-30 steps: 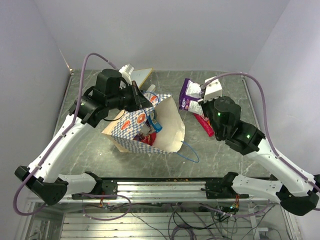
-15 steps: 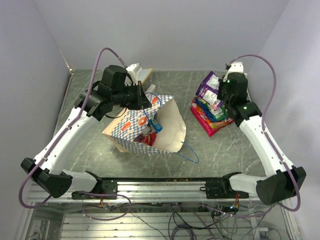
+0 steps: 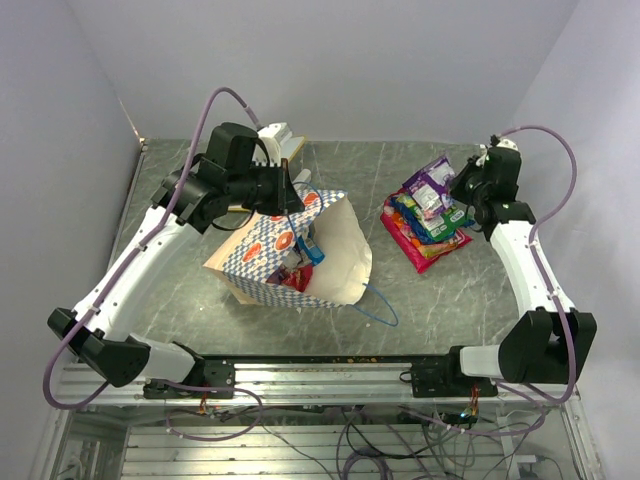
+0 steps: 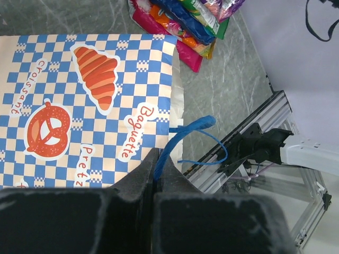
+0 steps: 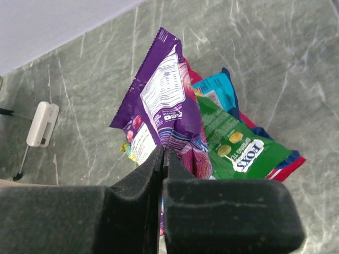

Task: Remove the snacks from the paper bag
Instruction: Place the snack at the center of the board.

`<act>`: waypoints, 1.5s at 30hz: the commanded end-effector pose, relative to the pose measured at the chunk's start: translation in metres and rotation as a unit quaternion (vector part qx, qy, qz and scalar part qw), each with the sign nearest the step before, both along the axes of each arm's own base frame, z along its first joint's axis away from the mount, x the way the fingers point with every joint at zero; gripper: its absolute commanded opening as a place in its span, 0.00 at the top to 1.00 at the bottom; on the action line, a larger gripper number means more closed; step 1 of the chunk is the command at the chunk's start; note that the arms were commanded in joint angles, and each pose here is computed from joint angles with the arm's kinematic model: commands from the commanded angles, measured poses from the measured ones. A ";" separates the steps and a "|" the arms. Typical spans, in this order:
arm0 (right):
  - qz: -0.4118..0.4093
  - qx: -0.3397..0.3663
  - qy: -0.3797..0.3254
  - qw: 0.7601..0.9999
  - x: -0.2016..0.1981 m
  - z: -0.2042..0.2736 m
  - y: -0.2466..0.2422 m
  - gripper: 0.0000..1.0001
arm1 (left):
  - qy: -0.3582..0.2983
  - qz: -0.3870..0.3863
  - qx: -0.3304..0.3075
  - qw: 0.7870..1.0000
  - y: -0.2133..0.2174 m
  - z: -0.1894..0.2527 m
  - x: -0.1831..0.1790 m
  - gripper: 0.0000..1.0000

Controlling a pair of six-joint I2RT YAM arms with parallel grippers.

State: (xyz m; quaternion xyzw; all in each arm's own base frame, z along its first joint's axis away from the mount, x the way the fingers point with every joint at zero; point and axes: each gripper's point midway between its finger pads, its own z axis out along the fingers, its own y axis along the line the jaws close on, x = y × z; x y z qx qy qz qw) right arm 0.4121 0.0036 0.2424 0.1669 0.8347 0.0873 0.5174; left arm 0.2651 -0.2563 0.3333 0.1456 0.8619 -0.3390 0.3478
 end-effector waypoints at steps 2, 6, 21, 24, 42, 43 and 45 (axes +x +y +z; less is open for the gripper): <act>-0.008 0.058 -0.006 0.998 -0.001 -0.017 0.001 1.00 | -0.002 -0.017 -0.007 1.000 -0.001 -0.002 -0.005 0.93; -0.012 0.071 0.030 0.997 -0.017 -0.055 -0.001 1.00 | -0.003 -0.019 -0.007 1.000 -0.001 -0.001 -0.005 0.93; -0.013 0.016 0.050 0.999 -0.025 -0.074 -0.019 0.92 | -0.003 -0.025 -0.014 1.000 -0.003 0.001 -0.007 0.93; -0.013 0.004 0.052 0.999 -0.029 -0.065 -0.021 0.77 | -0.006 -0.021 -0.016 1.000 -0.002 0.004 -0.007 0.93; 0.200 -0.085 0.019 0.976 -0.025 -0.004 0.092 0.32 | 0.001 0.001 -0.052 0.999 -0.005 0.012 -0.009 0.93; 0.230 -0.090 0.026 0.969 -0.027 -0.009 0.111 0.32 | 0.003 -0.001 -0.056 0.998 -0.006 0.013 -0.010 0.93; 0.270 -0.089 0.045 0.958 -0.027 -0.018 0.140 0.31 | 0.011 -0.006 -0.060 0.998 -0.008 0.013 -0.012 0.93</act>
